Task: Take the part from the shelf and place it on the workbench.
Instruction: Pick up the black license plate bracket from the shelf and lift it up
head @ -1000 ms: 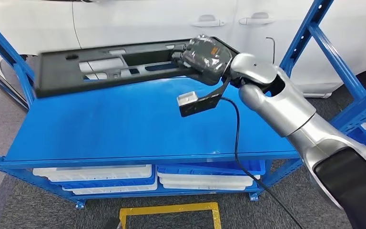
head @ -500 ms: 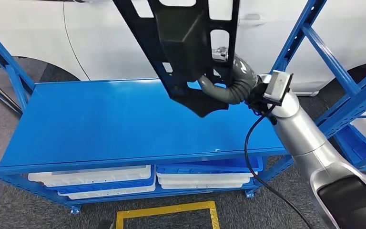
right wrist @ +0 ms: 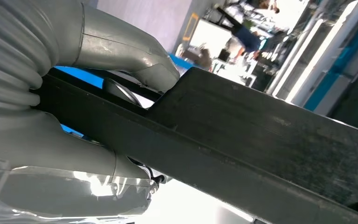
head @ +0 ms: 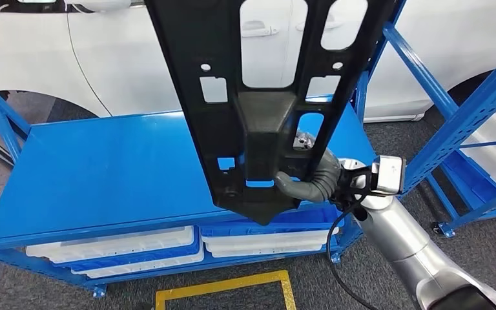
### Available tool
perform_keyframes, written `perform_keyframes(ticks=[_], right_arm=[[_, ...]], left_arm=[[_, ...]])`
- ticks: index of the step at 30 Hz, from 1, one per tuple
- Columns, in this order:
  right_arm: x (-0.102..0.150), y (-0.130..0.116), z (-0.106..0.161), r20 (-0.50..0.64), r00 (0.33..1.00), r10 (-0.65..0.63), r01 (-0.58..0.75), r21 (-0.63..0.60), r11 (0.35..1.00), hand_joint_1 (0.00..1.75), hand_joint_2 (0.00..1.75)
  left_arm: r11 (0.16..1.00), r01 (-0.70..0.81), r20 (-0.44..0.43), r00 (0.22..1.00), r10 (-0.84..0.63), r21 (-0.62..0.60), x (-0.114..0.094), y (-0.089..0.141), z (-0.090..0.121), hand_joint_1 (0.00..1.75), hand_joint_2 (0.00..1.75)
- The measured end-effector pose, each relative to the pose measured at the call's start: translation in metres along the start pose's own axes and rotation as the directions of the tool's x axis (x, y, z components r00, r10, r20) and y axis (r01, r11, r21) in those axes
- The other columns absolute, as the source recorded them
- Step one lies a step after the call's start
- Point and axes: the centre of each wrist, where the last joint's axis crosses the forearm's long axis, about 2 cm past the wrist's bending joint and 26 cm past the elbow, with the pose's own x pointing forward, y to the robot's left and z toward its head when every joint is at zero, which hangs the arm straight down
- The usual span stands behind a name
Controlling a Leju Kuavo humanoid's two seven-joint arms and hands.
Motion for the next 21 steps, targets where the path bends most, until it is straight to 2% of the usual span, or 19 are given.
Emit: perform_keyframes(ticks=[5, 11, 18, 21], right_arm=[[-0.006, 0.014, 0.009, -0.016, 0.998, -0.057, 0.057, 0.009, 0.998, 1.75, 1.75], [-0.010, 0.020, 0.010, -0.007, 0.996, -0.090, 0.090, 0.023, 0.996, 1.75, 1.75], [-0.017, 0.032, 0.013, -0.001, 0.992, -0.128, 0.128, 0.014, 0.992, 1.75, 1.75], [-0.020, 0.036, 0.016, 0.000, 0.989, -0.145, 0.145, 0.003, 0.989, 1.75, 1.75]], left_arm=[[1.000, -0.017, -0.008, 1.000, 0.017, 0.004, -0.007, -0.001, 0.002, 0.00, 1.75], [0.999, -0.045, -0.031, 0.998, 0.046, 0.014, -0.011, 0.001, 0.003, 0.00, 1.75], [0.993, -0.107, -0.146, 0.983, 0.114, 0.054, -0.014, 0.001, 0.004, 0.00, 1.75], [0.990, -0.125, -0.165, 0.977, 0.133, 0.058, -0.015, 0.001, 0.004, 0.00, 1.75]])
